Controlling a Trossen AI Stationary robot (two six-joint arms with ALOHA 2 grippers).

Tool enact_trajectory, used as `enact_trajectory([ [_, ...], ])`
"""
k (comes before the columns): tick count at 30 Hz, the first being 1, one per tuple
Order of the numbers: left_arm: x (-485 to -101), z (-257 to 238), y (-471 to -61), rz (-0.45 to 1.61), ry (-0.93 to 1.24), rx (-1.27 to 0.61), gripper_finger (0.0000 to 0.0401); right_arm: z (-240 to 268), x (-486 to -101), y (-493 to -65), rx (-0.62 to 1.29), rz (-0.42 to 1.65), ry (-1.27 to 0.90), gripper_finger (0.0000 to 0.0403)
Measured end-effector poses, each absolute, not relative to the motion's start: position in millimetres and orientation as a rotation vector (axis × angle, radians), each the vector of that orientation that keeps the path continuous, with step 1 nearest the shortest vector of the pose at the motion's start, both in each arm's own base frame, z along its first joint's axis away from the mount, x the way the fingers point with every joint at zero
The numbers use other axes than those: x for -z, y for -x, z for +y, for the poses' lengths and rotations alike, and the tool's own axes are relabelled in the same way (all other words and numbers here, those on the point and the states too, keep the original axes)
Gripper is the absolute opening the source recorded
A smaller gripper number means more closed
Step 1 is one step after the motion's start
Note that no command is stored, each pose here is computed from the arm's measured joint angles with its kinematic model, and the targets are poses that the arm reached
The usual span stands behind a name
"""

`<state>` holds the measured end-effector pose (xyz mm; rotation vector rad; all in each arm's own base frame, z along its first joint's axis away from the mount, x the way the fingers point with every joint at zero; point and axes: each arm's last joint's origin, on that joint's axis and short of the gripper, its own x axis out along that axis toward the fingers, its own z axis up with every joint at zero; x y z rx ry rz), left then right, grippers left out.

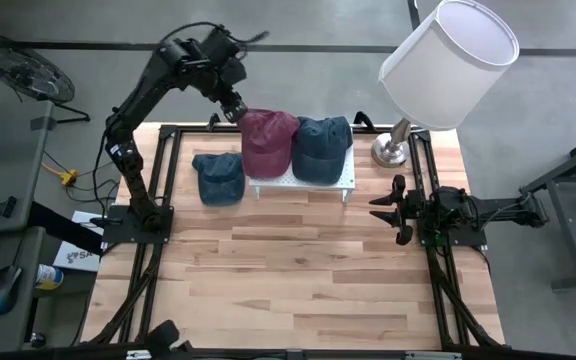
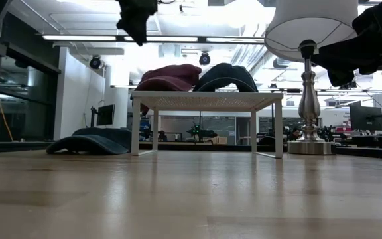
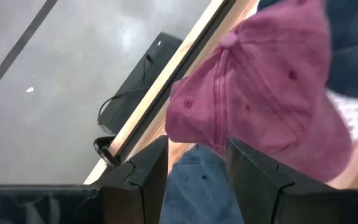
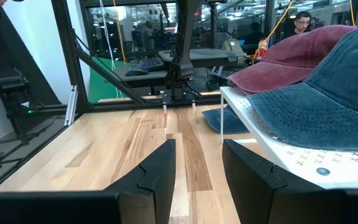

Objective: Pick & Place hat
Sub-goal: Stack the blue cap on top of the blue cap on the shelf

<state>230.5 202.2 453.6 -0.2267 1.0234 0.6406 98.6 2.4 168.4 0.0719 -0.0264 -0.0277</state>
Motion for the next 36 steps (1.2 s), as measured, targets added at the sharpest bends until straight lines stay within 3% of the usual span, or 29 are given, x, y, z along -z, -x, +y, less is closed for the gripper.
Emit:
enact_trajectory([
  [7, -473.6, 193.1, -207.0, 0.901, 0.275, -0.607, 0.0156, 2.4, -168.5, -98.6, 0.027, -0.027, -0.072, 0.0126],
  [13, -467.3, 177.0, -191.5, 0.906, 0.302, -0.607, 0.0156, 2.4, -168.4, -98.6, 0.028, -0.026, -0.072, 0.0126],
  [30, -375.1, 96.8, -123.9, 0.791, 0.429, -0.670, 0.0156, 2.4, -168.5, -98.6, 0.027, -0.027, -0.072, 0.0126],
  [36, -355.3, 81.4, -118.4, 0.717, 0.538, -0.721, 0.0156, 2.4, -168.5, -98.6, 0.028, -0.026, -0.072, 0.0126],
])
